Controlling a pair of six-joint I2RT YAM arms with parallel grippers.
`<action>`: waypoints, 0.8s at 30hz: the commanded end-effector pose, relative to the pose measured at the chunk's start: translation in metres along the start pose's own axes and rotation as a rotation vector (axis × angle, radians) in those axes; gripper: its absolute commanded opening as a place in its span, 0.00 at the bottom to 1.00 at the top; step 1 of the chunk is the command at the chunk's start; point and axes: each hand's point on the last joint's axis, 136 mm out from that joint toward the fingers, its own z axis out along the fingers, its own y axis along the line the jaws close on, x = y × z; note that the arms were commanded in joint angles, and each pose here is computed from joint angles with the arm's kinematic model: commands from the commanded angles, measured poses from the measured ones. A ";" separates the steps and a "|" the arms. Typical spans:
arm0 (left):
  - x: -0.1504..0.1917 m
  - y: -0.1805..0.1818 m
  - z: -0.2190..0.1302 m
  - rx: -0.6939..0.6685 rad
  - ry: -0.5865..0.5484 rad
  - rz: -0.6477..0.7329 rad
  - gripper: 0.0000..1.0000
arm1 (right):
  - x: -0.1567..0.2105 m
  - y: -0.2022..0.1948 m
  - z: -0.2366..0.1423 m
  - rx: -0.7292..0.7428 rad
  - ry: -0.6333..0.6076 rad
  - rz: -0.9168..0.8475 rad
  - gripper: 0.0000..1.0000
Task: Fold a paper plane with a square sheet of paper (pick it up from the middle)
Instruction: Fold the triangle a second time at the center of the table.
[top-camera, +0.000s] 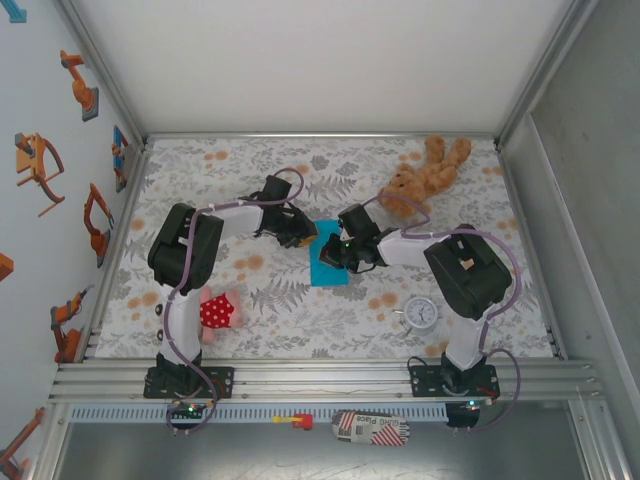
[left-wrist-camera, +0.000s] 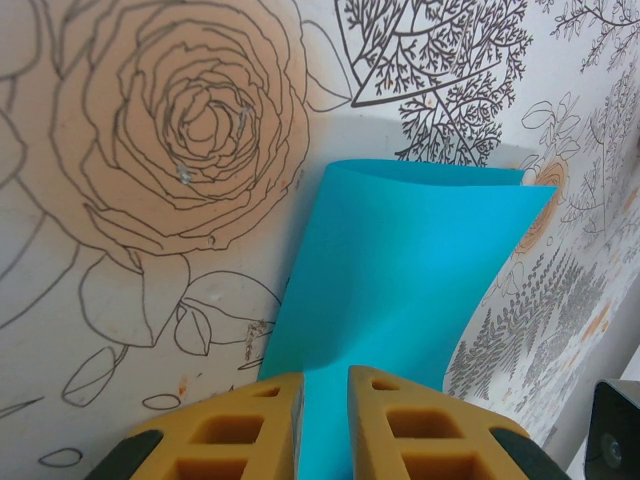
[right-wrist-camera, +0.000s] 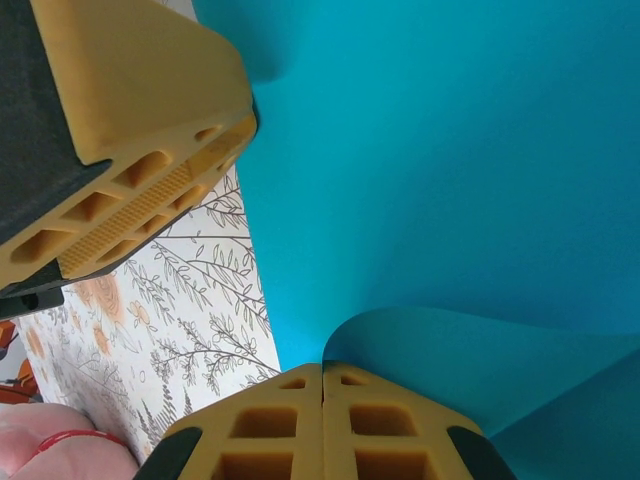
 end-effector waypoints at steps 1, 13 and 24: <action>0.019 0.050 0.015 -0.158 0.065 -0.089 0.21 | -0.007 0.007 0.004 -0.010 -0.022 -0.007 0.00; 0.020 0.052 0.016 -0.160 0.069 -0.092 0.21 | -0.006 0.010 0.007 -0.031 -0.010 -0.016 0.00; 0.021 0.052 0.016 -0.162 0.070 -0.093 0.21 | -0.003 0.001 0.004 0.019 -0.005 -0.020 0.00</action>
